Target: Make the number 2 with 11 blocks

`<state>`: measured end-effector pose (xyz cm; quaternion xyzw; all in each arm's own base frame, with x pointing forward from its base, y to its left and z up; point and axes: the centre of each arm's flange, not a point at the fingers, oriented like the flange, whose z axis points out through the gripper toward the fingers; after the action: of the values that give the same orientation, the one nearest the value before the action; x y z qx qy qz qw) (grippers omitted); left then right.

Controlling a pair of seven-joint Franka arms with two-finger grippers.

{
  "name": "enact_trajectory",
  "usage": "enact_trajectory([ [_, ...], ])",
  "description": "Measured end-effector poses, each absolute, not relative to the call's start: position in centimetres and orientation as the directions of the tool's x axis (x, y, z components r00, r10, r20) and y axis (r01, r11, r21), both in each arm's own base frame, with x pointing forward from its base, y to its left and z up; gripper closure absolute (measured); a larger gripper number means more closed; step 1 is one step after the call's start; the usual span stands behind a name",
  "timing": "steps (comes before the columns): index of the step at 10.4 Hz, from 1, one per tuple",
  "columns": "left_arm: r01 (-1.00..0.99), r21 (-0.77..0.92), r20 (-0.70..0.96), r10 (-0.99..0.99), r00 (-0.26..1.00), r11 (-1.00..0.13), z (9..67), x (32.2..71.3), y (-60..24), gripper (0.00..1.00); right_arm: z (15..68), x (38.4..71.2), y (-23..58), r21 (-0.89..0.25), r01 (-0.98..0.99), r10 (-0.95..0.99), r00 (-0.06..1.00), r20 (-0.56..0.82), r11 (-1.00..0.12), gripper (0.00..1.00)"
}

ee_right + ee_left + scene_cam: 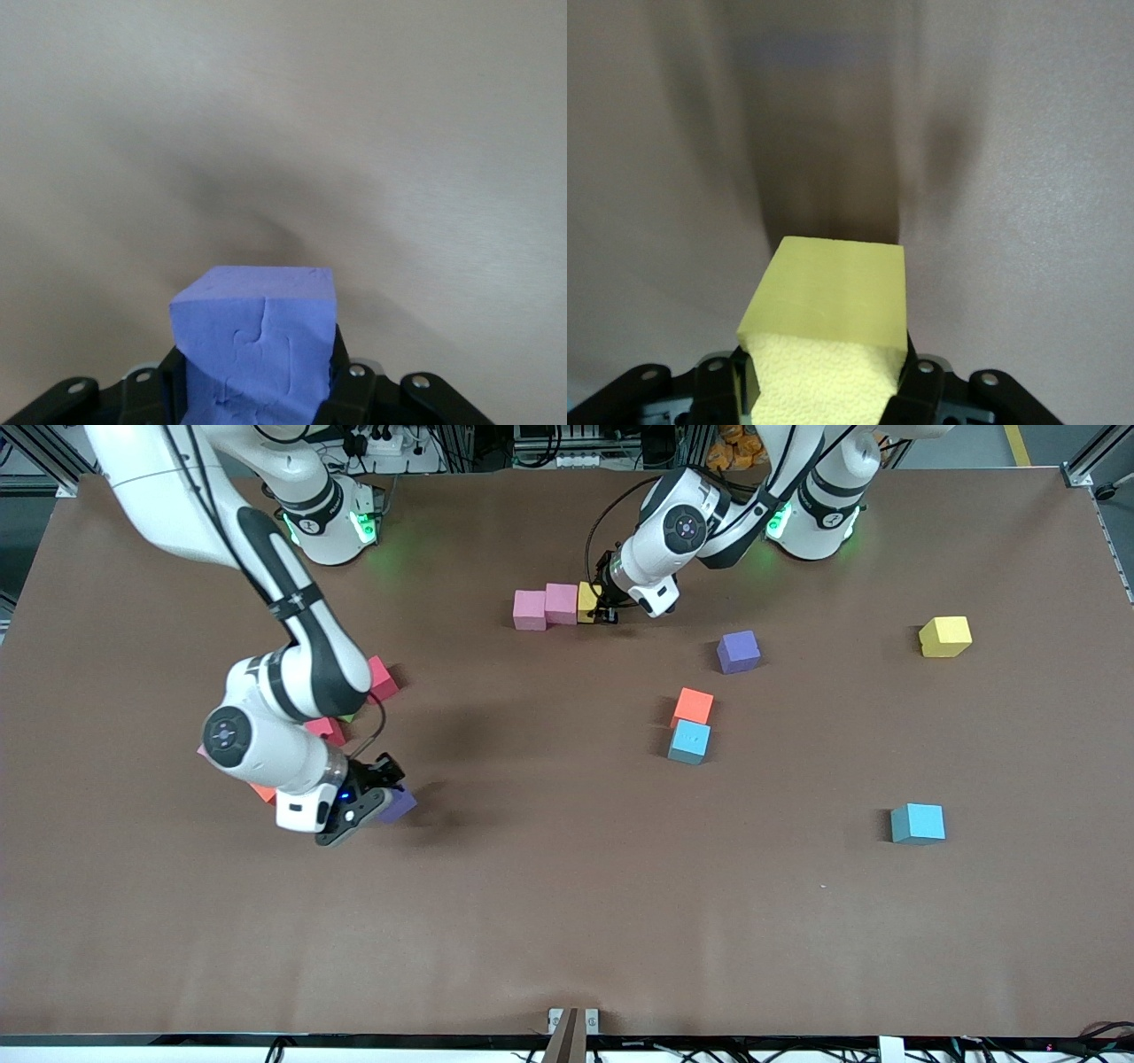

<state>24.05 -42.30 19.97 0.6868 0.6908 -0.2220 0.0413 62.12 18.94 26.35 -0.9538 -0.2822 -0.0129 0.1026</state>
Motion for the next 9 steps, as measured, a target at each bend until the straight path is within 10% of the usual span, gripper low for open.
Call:
enact_trajectory([
  [3, 0.966, -0.254, -0.361, 0.931, -0.056, -0.04, 19.8, 24.1, -42.2, 0.4, 27.1, 60.1, 24.2, -0.2, 0.437, 0.436, 0.899, 0.05, -0.877, 0.41],
  [7, 0.966, -0.259, -0.357, 0.931, -0.077, -0.019, 19.4, 25.0, -41.9, 0.0, 27.6, 56.0, 30.9, -0.201, 0.37, 0.375, 0.927, 0.014, -0.907, 0.41],
  [9, 0.966, -0.258, -0.36, 0.929, -0.079, -0.018, 19.4, 25.2, -42.0, 0.0, 27.2, 54.4, 32.7, -0.198, 0.351, 0.354, 0.935, 0.017, -0.915, 0.41],
])
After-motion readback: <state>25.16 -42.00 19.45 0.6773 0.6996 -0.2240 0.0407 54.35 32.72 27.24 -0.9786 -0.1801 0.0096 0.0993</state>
